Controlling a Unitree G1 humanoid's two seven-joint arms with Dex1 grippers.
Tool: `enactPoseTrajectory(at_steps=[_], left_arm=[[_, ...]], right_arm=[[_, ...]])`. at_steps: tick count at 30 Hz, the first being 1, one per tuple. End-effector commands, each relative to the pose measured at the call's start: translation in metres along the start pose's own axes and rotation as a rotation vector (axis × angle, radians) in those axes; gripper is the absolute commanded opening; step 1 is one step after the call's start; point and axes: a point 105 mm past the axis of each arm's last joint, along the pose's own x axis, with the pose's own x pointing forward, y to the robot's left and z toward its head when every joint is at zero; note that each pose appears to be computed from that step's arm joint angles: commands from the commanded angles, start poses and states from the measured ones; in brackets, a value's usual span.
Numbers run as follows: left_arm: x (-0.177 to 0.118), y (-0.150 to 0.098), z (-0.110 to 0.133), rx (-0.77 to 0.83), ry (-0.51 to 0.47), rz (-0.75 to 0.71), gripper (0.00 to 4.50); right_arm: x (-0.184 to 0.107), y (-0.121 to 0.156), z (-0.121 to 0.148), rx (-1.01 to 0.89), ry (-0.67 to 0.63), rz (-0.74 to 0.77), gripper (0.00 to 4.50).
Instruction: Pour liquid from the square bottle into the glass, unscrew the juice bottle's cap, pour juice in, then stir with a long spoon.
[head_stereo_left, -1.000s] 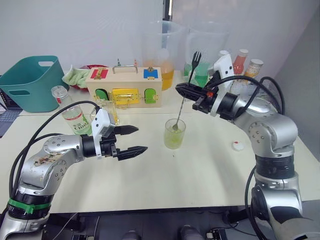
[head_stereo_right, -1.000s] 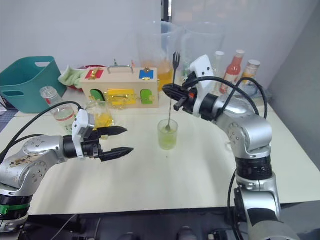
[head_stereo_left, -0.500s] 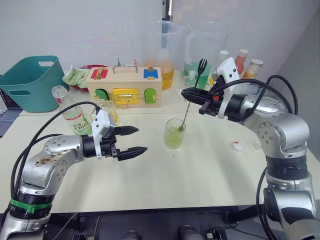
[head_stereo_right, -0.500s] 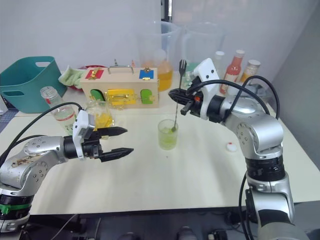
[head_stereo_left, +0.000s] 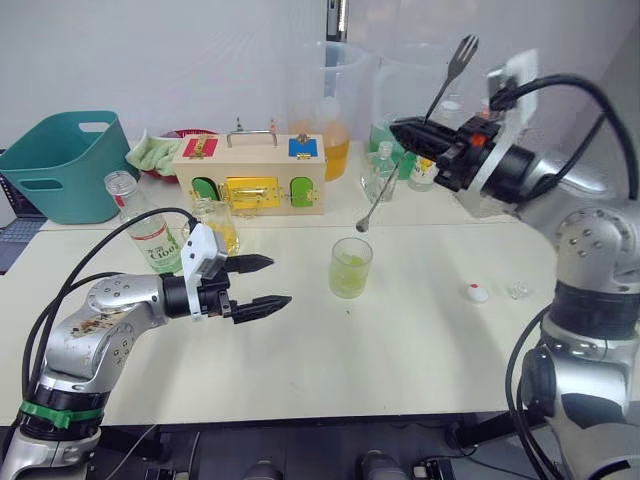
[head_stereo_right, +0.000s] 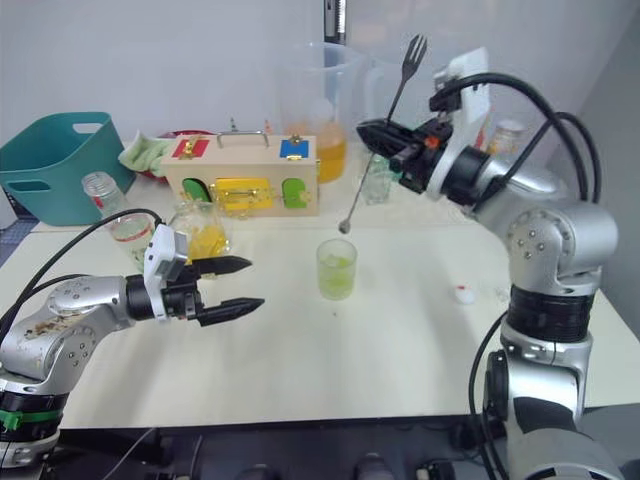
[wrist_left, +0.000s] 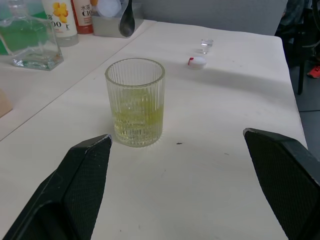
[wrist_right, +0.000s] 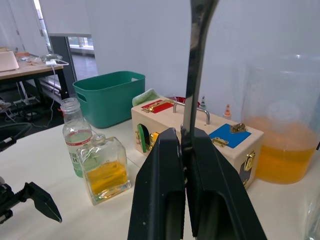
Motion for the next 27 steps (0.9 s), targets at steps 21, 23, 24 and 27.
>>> enactPoseTrajectory(at_steps=[21,23,24,27], left_arm=[[-0.011,-0.002,0.028,0.094,-0.133,0.047,4.47],[-0.011,-0.009,0.025,0.077,-0.122,0.024,4.47],[-0.012,-0.013,0.024,0.066,-0.116,0.009,4.47],[-0.012,-0.018,0.023,0.052,-0.11,-0.006,4.47]], right_arm=[[-0.07,-0.076,-0.049,0.332,0.787,-0.368,0.0],[-0.068,-0.074,-0.064,0.363,0.839,-0.357,0.0],[-0.065,-0.072,-0.074,0.365,0.873,-0.348,0.0],[-0.063,-0.071,-0.085,0.362,0.917,-0.335,0.0]])
